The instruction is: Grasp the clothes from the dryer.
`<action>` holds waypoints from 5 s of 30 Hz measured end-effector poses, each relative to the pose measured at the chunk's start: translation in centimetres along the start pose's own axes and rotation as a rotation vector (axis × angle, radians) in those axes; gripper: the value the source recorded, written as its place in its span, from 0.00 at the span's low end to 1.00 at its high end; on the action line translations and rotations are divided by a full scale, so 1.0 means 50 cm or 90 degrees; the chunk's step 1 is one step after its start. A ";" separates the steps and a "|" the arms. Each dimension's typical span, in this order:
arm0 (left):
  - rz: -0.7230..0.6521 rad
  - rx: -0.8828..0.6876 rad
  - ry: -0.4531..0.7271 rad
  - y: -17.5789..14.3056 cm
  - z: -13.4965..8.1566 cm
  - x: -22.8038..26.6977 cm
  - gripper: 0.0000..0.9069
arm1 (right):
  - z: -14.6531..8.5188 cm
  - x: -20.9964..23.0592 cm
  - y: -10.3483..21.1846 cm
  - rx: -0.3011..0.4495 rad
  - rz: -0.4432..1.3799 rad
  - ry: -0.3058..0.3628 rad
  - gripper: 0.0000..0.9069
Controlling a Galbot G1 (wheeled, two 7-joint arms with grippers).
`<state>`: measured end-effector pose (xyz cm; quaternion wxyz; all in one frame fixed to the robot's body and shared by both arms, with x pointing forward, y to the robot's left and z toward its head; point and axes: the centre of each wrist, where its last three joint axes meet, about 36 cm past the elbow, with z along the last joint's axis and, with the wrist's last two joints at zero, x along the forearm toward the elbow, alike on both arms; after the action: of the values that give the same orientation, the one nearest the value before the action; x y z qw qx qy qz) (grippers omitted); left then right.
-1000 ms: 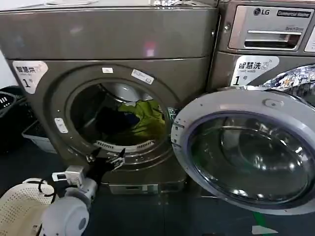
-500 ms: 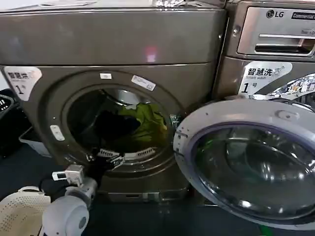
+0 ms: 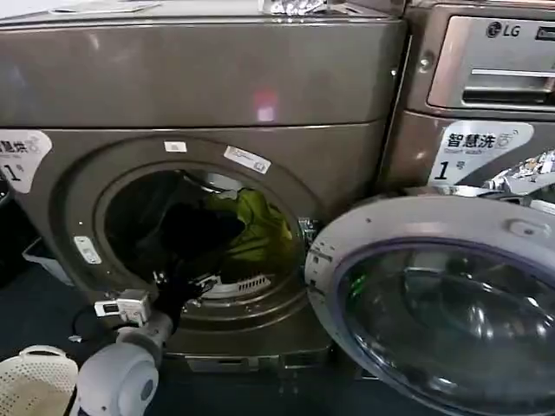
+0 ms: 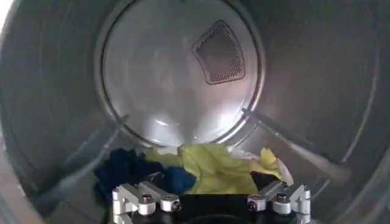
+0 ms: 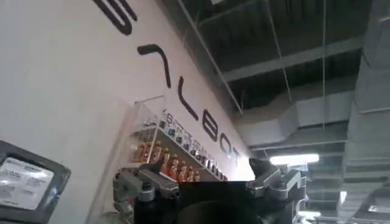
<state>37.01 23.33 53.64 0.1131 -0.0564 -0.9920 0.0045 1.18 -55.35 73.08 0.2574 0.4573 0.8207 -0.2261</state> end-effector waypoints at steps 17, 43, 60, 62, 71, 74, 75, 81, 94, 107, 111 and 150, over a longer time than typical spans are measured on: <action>0.000 0.000 -0.001 0.000 -0.001 0.006 1.00 | -0.006 0.001 0.001 0.002 -0.007 -0.002 1.00; 0.013 0.004 -0.016 -0.006 -0.007 -0.044 1.00 | -0.021 0.002 -0.011 0.017 -0.008 -0.003 1.00; 0.012 0.010 -0.033 -0.014 -0.036 -0.228 1.00 | -0.034 -0.001 -0.014 0.028 -0.002 -0.007 1.00; 0.008 0.010 -0.034 -0.013 -0.043 -0.254 1.00 | -0.036 -0.003 -0.013 0.026 -0.001 -0.010 1.00; -0.006 0.010 -0.032 -0.013 -0.065 -0.366 1.00 | -0.039 -0.006 -0.009 0.022 0.001 -0.017 1.00; -0.005 0.011 -0.031 -0.017 -0.072 -0.401 1.00 | -0.038 -0.005 -0.005 0.019 -0.004 -0.019 1.00; -0.005 0.009 -0.031 -0.018 -0.076 -0.412 1.00 | -0.038 -0.005 -0.004 0.017 -0.005 -0.019 1.00; -0.008 0.003 -0.028 -0.019 -0.099 -0.480 1.00 | -0.036 -0.005 -0.006 0.009 -0.006 -0.024 1.00; 0.004 -0.034 0.002 -0.009 -0.135 -0.607 1.00 | -0.023 -0.003 0.001 -0.006 -0.014 -0.024 1.00; 0.075 -0.109 0.079 0.002 -0.200 -0.713 1.00 | -0.015 -0.002 0.007 -0.014 -0.026 -0.024 1.00; 0.103 -0.147 0.108 0.020 -0.204 -0.737 1.00 | -0.016 -0.003 0.005 -0.013 -0.026 -0.025 1.00; 0.594 -0.593 0.367 0.115 -0.195 -0.811 1.00 | -0.010 0.000 0.016 -0.019 -0.047 -0.024 1.00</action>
<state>79.11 24.42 53.92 0.3213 -0.5156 -0.6940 -0.3863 1.75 -54.67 73.35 0.2709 0.4184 0.8355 -0.2315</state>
